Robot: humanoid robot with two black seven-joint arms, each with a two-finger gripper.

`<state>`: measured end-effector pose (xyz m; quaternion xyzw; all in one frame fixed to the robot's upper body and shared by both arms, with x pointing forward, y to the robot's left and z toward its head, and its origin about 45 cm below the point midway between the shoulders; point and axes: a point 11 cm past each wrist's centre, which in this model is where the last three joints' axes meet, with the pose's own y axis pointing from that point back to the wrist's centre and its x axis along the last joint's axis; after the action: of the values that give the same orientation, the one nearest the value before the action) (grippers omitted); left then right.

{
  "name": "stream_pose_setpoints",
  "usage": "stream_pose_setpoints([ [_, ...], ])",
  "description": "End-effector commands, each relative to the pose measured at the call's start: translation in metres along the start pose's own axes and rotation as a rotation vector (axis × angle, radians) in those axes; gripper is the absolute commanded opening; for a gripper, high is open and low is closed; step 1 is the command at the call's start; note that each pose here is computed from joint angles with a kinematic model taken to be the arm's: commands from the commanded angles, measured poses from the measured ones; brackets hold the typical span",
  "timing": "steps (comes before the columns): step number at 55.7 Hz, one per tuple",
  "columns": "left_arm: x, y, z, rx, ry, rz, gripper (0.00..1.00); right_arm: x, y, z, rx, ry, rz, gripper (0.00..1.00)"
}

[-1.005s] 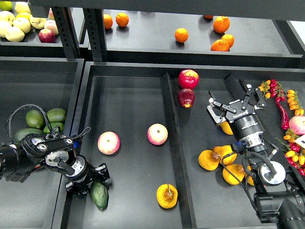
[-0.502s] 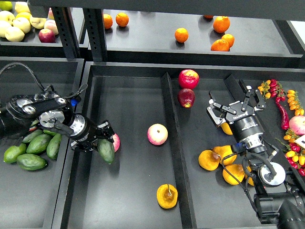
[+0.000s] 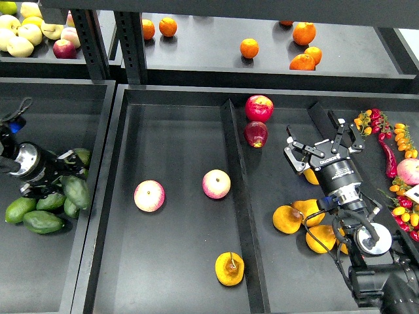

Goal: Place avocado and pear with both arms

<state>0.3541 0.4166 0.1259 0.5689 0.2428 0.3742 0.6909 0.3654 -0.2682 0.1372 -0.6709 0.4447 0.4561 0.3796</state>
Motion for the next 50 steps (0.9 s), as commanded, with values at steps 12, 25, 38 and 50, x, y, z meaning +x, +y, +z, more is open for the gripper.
stream_pose_setpoints([
  [12,0.000,-0.014,-0.040,0.059,0.064,-0.004,0.36,0.000,0.000,0.003,-0.011,0.001,0.000,1.00],
  [25,0.002,-0.024,-0.060,0.078,0.127,0.004,0.39,-0.001,-0.001,0.004,-0.015,0.002,-0.003,1.00],
  [38,-0.005,-0.030,-0.057,0.076,0.123,-0.010,0.45,0.000,-0.001,0.004,-0.015,0.001,-0.001,1.00],
  [50,-0.013,-0.038,-0.055,0.080,0.109,-0.023,0.67,0.001,0.001,0.006,-0.020,0.000,0.003,1.00],
])
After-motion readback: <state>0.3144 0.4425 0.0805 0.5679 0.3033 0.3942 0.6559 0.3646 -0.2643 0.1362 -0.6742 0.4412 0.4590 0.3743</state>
